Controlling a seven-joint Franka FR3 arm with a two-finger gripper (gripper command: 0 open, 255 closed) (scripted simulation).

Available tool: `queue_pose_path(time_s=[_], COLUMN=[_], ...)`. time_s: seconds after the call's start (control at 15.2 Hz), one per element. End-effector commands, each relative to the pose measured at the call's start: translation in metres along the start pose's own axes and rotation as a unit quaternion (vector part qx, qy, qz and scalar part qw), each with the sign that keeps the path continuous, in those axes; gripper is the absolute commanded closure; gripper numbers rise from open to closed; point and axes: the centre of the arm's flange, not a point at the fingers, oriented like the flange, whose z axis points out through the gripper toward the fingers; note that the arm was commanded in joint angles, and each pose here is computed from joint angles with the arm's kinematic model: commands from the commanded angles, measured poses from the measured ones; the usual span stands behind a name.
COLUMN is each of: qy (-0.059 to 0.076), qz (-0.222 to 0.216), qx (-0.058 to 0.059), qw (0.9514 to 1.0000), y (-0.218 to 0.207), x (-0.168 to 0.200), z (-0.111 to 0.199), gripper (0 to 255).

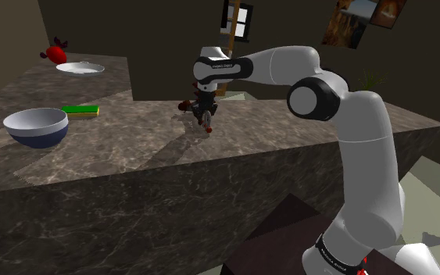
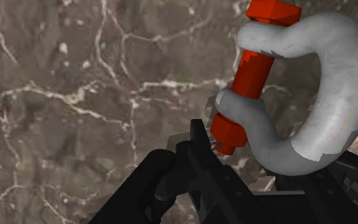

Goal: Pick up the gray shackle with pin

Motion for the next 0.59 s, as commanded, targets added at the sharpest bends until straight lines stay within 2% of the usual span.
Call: queue_pose_path(time_s=[0.0, 0.26, 0.53], qy=[0.000, 0.000, 0.000], qz=[0.000, 0.000, 0.000], qx=[0.000, 0.000, 0.000], qw=[1.0000, 1.0000, 1.0000], y=[0.000, 0.000, 0.000], x=[0.000, 0.000, -0.001], z=[0.000, 0.000, -0.021], gripper=[255, 255, 255])
